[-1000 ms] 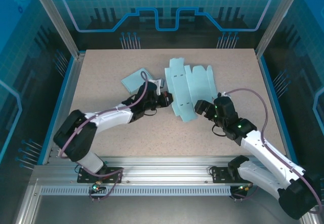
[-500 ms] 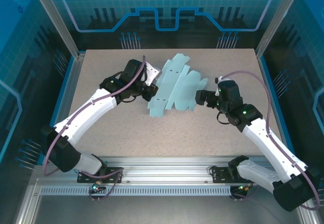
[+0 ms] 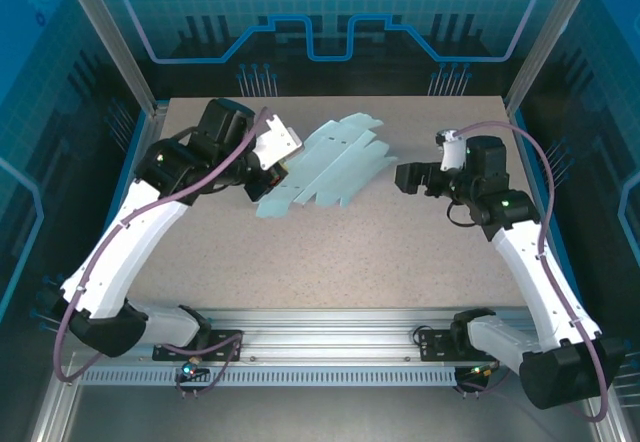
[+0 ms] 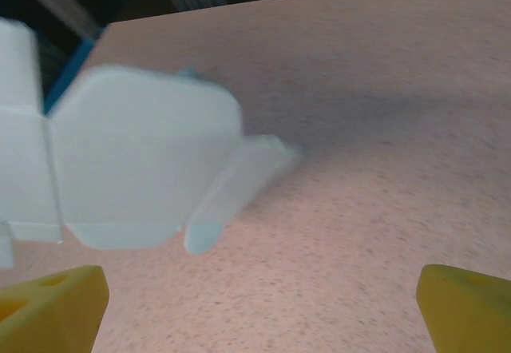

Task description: Fold the paper box

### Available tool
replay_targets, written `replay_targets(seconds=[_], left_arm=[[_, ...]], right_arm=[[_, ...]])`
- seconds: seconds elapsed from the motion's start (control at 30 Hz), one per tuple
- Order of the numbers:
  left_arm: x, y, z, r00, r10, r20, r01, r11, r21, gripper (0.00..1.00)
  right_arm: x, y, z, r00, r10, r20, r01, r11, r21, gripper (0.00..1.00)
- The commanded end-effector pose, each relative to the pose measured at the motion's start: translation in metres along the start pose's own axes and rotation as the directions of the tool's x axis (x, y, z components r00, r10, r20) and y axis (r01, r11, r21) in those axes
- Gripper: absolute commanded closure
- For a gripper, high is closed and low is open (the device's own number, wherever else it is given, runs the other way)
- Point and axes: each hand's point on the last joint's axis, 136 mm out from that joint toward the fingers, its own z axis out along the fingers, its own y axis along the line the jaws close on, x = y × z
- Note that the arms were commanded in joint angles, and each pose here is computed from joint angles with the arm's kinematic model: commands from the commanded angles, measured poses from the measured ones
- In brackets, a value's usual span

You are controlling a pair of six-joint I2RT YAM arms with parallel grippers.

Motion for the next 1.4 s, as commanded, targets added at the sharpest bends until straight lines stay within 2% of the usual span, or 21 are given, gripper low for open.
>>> replay_targets(seconds=[0.0, 0.17, 0.33, 0.47, 0.6, 0.7, 0.77, 0.87, 1.03, 1.23, 1.3, 1.37], left_arm=[[0.024, -0.01, -0.004, 0.972, 0.18, -0.149, -0.165, 0.98, 0.108, 1.0], [0.017, -0.007, -0.012, 0.943, 0.293, -0.158, -0.262, 0.946, 0.19, 1.0], [0.015, 0.001, -0.001, 0.939, 0.291, -0.185, -0.251, 0.944, 0.214, 1.0], [0.013, -0.002, 0.001, 0.943, 0.296, -0.152, -0.252, 0.933, 0.259, 1.0], [0.012, -0.001, 0.0, 0.94, 0.318, -0.125, -0.276, 0.922, 0.272, 1.0], [0.012, -0.001, 0.002, 0.937, 0.326, -0.123, -0.282, 0.917, 0.282, 1.0], [0.013, 0.0, 0.004, 0.939, 0.32, -0.129, -0.273, 0.917, 0.29, 1.0], [0.013, 0.005, 0.012, 0.944, 0.298, -0.143, -0.249, 0.925, 0.287, 1.0], [0.006, 0.016, 0.031, 0.954, 0.278, -0.113, -0.245, 0.94, 0.237, 1.0], [-0.025, 0.065, 0.06, 0.972, 0.235, 0.008, -0.234, 0.97, -0.071, 1.0], [-0.032, 0.067, 0.066, 0.965, 0.256, 0.062, -0.247, 0.962, -0.119, 1.0], [-0.031, 0.057, 0.078, 0.942, 0.324, 0.081, -0.311, 0.94, -0.143, 1.0]], right_arm=[[-0.018, 0.04, -0.013, 0.985, -0.163, 0.058, 0.172, 0.965, -0.2, 0.0], [-0.03, 0.064, -0.023, 0.937, -0.31, 0.16, 0.344, 0.899, -0.272, 0.07], [-0.024, 0.097, -0.022, 0.875, -0.441, 0.2, 0.484, 0.798, -0.36, 0.09], [-0.028, 0.107, -0.012, 0.849, -0.487, 0.203, 0.528, 0.766, -0.367, 0.09], [-0.03, 0.112, 0.004, 0.84, -0.512, 0.179, 0.539, 0.746, -0.391, 0.16], [-0.027, 0.119, 0.015, 0.838, -0.523, 0.153, 0.532, 0.722, -0.442, 0.29], [-0.024, 0.124, 0.022, 0.839, -0.524, 0.144, 0.524, 0.71, -0.47, 0.46], [-0.023, 0.125, 0.029, 0.853, -0.505, 0.133, 0.501, 0.719, -0.481, 0.77], [-0.015, 0.107, 0.053, 0.905, -0.421, 0.055, 0.402, 0.808, -0.432, 1.0], [-0.001, 0.092, 0.076, 0.964, -0.263, -0.05, 0.223, 0.892, -0.394, 1.0], [-0.001, 0.077, 0.084, 0.975, -0.209, -0.076, 0.175, 0.933, -0.315, 1.0], [0.002, 0.062, 0.092, 0.979, -0.176, -0.103, 0.147, 0.96, -0.237, 1.0]])
